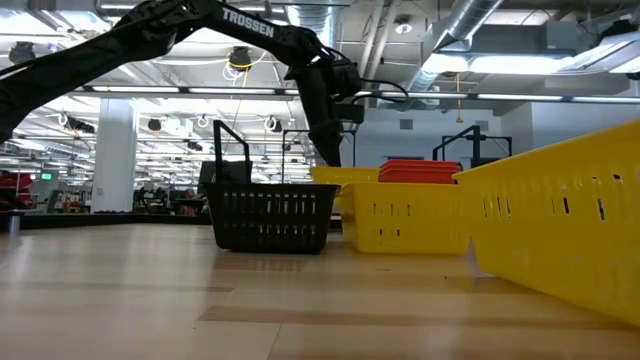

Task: Stack baskets on shelf by color
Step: Put the bottom left yellow bin on the shelf, then stack the top yellow bin on top of the other yellow bin on the shelf

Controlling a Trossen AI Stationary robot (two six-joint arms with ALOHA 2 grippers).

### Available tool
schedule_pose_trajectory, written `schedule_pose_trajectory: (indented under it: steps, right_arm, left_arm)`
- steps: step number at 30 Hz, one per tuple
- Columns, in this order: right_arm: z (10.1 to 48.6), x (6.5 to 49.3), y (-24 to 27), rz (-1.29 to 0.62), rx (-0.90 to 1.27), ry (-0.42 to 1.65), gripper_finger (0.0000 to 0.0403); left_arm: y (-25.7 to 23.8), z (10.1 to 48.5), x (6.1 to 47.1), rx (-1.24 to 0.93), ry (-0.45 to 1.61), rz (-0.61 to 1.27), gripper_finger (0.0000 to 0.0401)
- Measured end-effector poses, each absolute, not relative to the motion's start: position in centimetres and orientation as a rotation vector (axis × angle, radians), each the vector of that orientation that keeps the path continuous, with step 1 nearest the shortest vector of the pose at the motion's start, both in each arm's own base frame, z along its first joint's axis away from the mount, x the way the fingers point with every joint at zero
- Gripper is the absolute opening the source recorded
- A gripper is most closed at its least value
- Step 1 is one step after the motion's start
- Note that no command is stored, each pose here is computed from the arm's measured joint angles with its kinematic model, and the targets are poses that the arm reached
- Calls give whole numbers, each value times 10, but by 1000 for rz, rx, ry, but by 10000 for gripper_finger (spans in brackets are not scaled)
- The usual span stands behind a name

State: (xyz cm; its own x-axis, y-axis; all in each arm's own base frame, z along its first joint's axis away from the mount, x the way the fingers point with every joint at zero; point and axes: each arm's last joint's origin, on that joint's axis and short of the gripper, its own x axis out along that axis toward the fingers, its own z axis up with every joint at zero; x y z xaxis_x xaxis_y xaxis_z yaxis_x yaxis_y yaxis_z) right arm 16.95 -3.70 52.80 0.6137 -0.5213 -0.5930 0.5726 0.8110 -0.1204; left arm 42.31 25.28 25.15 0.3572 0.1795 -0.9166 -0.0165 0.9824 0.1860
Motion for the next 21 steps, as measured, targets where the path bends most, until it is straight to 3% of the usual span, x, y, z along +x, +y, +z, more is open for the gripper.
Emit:
schedule_pose_trajectory:
  steps: [6, 13, 17, 21]
  right_arm:
    - [528, 169, -37, -630, 81, 657, 8]
    - [528, 170, -37, -625, 70, 661, 8]
    - [528, 170, -37, -620, 54, 666, 8]
    - [528, 170, -37, -612, 33, 673, 8]
  left_arm:
    - [253, 258, 425, 162, 1190, 191, 116]
    - [246, 285, 417, 47, 1125, 259, 121]
    - [229, 311, 403, -126, 1087, 186, 121]
    - [203, 330, 392, -338, 1053, -20, 121]
